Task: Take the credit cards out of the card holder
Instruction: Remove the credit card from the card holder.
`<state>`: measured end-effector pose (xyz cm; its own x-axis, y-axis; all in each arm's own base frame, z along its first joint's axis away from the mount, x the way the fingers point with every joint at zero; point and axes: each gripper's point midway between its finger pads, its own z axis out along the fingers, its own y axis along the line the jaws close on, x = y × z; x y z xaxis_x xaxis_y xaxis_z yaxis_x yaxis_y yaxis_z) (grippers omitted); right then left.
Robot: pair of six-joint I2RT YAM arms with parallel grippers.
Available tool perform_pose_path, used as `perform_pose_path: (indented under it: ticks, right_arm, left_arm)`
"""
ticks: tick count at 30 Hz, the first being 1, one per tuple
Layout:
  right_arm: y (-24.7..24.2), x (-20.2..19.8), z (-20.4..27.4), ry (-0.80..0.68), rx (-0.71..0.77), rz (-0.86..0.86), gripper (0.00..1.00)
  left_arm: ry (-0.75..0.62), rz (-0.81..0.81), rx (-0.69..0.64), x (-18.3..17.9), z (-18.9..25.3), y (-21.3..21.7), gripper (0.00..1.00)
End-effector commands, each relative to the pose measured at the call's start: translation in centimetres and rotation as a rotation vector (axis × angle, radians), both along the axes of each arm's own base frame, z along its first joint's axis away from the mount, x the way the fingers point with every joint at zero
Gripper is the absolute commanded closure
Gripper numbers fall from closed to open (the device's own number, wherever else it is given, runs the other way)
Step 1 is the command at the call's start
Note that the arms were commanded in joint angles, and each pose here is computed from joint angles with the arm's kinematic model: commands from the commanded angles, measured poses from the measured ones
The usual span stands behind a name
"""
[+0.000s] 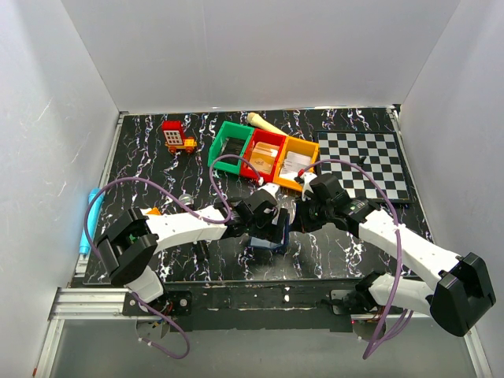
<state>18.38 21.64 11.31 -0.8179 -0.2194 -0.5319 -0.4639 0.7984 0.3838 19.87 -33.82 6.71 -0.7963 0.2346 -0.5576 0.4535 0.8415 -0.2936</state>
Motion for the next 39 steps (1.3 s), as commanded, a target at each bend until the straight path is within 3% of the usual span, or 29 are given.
perform_pose_path:
  ticks: [1, 39]
  right_arm:
    - [0.7, 0.5, 1.3, -0.033, 0.021, 0.026, 0.99]
    - [-0.1, 0.1, 0.0, -0.024, -0.021, 0.037, 0.99]
  left_arm:
    - [-0.051, 0.052, 0.008, 1.0, 1.2, 0.5, 0.19]
    - [-0.092, 0.249, 0.053, 3.6, 2.1, 4.9, 0.09]
